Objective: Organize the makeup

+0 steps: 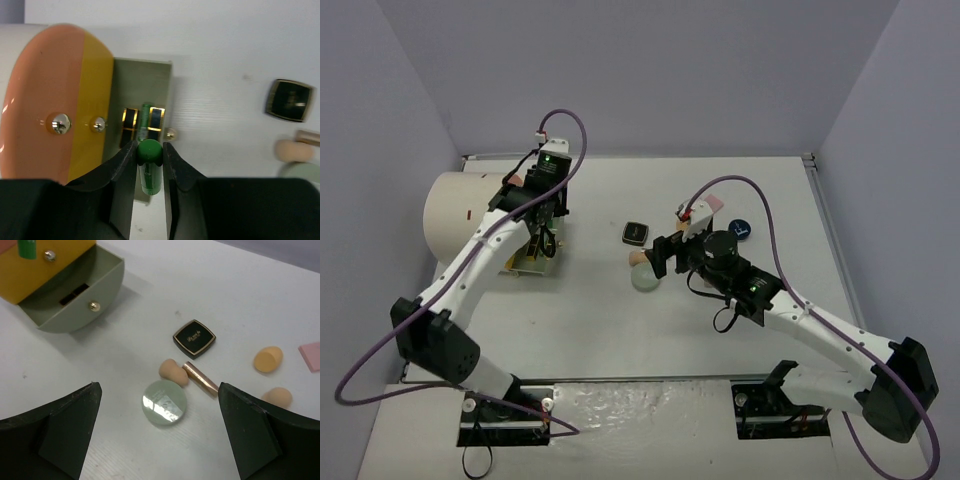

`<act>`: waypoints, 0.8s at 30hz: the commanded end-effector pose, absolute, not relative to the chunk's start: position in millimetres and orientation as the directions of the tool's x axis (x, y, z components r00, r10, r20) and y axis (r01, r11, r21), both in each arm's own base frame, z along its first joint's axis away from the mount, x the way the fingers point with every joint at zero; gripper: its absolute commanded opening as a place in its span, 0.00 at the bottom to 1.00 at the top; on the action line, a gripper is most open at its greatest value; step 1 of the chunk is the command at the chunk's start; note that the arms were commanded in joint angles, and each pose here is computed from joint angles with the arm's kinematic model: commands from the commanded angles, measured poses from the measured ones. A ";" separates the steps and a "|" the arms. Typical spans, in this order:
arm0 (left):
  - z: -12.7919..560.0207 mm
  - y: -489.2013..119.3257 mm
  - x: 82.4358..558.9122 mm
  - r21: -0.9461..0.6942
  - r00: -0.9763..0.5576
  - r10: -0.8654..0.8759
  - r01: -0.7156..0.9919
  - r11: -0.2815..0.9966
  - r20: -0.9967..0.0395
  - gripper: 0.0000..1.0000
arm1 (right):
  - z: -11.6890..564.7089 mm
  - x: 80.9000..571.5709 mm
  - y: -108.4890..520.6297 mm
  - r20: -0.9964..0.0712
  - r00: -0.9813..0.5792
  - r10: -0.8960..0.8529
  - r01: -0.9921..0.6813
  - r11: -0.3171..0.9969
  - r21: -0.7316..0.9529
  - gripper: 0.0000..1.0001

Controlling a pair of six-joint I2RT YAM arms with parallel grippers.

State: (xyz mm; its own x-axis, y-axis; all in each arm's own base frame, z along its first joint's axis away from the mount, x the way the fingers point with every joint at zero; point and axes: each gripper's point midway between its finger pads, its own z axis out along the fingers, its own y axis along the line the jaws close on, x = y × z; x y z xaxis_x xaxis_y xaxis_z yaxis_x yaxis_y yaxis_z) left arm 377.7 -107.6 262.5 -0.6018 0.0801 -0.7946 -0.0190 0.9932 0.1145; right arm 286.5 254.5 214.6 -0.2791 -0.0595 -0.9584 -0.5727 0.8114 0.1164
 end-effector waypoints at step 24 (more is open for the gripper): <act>228.5 -77.9 391.7 0.284 -0.725 0.184 -0.017 0.959 -0.664 0.67 | 196.9 292.7 211.4 -0.938 -0.334 -0.094 -0.510 0.855 0.096 1.00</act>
